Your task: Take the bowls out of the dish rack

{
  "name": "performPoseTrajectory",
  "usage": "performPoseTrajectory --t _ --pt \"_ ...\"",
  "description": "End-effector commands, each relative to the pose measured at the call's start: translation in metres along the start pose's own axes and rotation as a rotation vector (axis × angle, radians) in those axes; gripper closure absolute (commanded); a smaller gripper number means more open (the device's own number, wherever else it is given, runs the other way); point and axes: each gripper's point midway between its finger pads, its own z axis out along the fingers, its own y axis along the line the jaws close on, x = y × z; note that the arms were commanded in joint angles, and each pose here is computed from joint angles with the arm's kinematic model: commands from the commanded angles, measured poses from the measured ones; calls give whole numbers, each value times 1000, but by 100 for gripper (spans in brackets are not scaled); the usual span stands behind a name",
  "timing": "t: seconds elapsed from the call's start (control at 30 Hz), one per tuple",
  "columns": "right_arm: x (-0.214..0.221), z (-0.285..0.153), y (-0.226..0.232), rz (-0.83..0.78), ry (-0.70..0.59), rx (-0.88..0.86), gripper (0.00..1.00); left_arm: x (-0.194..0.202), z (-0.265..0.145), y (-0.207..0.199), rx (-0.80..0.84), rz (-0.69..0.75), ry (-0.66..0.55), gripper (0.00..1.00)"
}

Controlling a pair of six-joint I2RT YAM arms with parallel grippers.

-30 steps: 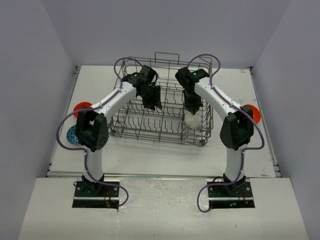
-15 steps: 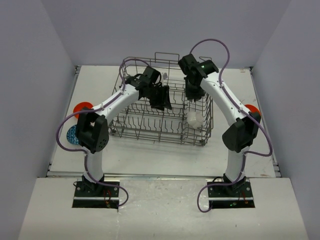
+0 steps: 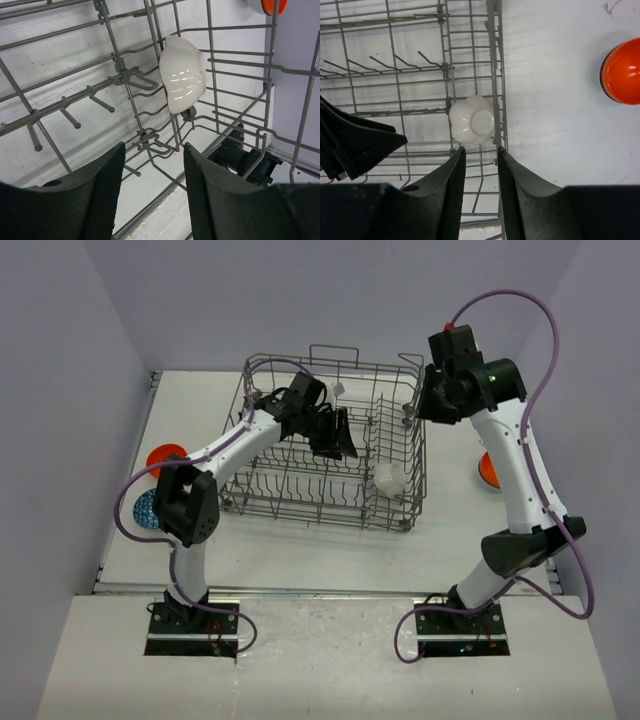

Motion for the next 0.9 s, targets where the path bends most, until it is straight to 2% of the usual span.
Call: performPoseTrajectory --t 0.0,0.23,0.4,0.47,0.5,0.57,0.87 --pt "31 -6 -24 3 116 35 67 4 8 -17 80 13 22 48" --pt "55 16 -30 27 179 10 68 4 18 -14 75 6 37 48" --pt "66 32 -31 36 213 5 72 6 24 -8 60 -3 49 48" --pt "69 35 -31 41 221 7 79 7 26 -7 59 -5 53 48" --pt "70 36 -31 41 220 5 89 7 26 -8 62 -3 54 48" --pt "71 37 -31 45 221 7 100 6 28 -7 64 -6 55 48" --pt "64 34 -22 55 215 -34 100 13 45 -27 144 3 88 47"
